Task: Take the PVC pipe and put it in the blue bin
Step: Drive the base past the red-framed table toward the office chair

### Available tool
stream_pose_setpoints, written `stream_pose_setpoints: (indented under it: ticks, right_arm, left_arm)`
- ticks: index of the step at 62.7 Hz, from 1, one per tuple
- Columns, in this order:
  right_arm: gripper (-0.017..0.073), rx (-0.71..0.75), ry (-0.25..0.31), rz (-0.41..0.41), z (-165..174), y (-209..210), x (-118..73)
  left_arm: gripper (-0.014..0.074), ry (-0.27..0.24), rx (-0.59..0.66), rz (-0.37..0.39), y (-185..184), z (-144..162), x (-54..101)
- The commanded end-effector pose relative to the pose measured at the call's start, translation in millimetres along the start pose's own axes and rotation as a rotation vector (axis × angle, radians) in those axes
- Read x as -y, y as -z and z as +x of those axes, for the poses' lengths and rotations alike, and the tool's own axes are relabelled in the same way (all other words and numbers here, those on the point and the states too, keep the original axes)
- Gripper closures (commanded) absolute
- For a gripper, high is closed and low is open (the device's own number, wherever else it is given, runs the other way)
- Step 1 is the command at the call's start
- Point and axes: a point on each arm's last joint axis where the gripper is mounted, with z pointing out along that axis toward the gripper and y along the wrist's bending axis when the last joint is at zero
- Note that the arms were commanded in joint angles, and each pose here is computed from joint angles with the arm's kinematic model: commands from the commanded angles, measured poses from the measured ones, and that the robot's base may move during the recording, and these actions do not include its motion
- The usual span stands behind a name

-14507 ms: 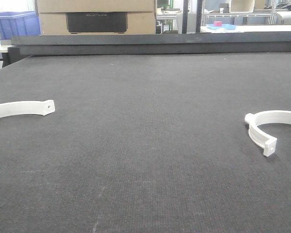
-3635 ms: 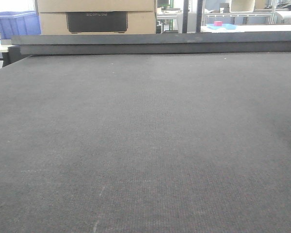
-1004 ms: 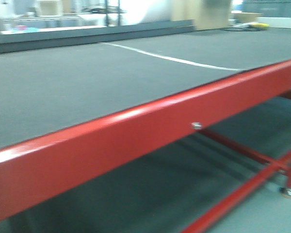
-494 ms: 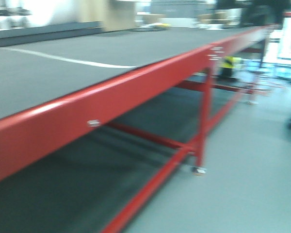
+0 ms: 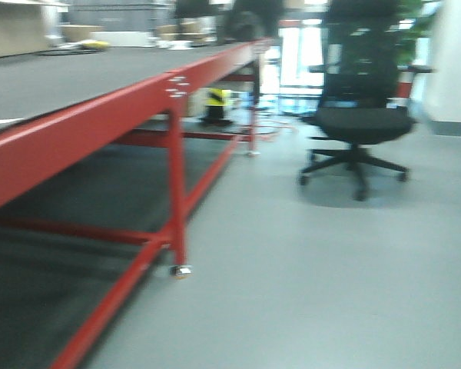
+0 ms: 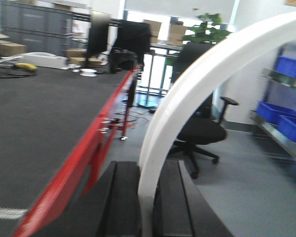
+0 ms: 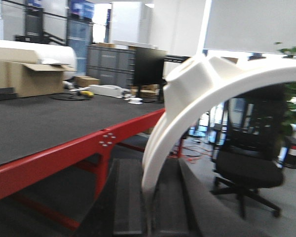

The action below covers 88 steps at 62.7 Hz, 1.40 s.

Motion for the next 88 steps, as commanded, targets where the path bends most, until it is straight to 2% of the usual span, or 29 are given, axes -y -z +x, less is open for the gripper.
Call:
stream_pose_setpoints:
  ticks: [1,88]
  right_arm:
    - [0.0724,0.025,0.011,-0.015,-1.8,1.9,-1.2]
    - [0.0724,0.057,0.011,-0.040,-4.7,2.1,-3.5]
  left_arm:
    - [0.0704,0.009,0.025,-0.004,1.3,-2.2,-0.6]
    - [0.0704,0.009,0.025,-0.004,1.3,-2.2,-0.6]
